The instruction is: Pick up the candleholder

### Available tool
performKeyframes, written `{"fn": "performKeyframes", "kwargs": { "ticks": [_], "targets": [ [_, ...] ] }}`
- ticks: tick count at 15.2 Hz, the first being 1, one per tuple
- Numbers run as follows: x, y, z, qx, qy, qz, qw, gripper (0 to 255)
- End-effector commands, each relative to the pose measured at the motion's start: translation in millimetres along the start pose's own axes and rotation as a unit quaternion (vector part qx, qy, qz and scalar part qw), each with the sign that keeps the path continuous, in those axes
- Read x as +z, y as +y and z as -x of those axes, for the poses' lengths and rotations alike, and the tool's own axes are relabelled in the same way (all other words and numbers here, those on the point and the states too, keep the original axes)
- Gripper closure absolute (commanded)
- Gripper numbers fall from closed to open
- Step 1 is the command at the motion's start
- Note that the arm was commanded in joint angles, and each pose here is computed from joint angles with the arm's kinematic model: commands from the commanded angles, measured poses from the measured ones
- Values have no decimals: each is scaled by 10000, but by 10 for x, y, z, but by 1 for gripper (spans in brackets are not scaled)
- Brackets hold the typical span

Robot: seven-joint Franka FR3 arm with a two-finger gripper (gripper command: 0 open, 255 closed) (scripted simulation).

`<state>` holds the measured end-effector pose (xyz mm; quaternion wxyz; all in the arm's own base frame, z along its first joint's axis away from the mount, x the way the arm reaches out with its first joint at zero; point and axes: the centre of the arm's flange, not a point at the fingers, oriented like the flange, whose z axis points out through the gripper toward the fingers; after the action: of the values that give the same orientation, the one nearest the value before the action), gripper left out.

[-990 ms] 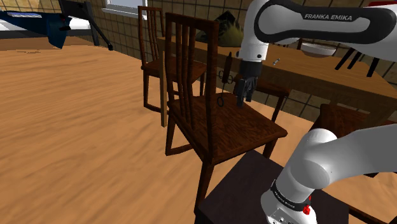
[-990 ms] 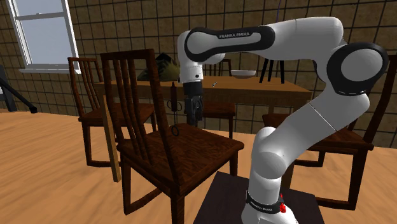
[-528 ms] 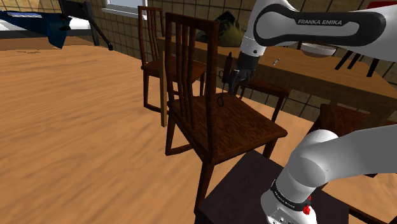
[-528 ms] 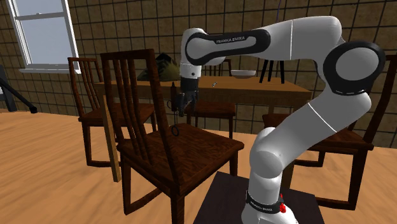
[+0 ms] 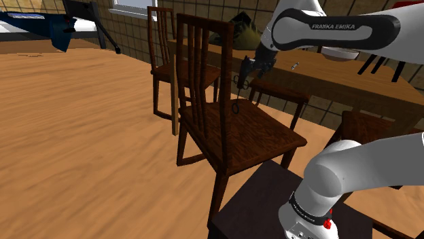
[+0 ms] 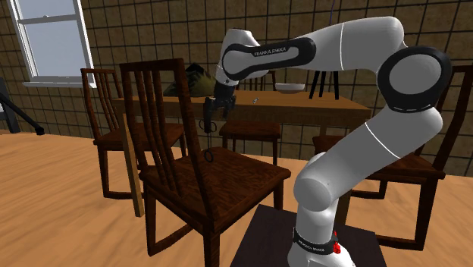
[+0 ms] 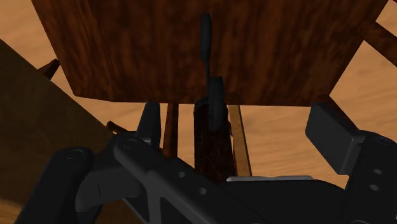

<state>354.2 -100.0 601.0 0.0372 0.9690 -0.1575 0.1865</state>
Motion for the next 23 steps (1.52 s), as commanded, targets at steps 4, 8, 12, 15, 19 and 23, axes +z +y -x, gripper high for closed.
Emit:
{"fn": "performKeyframes", "kwargs": {
  "ticks": [4, 8, 12, 15, 19, 23],
  "targets": [
    [163, 41, 41, 101, 152, 46, 9998, 0],
    [338, 39, 112, 101, 152, 46, 9998, 0],
    [337, 41, 113, 100, 153, 46, 9998, 255],
    [336, 41, 113, 100, 153, 46, 9998, 255],
    [338, 39, 112, 101, 152, 46, 9998, 255],
    [142, 41, 33, 101, 152, 46, 9998, 255]
  ]
}}
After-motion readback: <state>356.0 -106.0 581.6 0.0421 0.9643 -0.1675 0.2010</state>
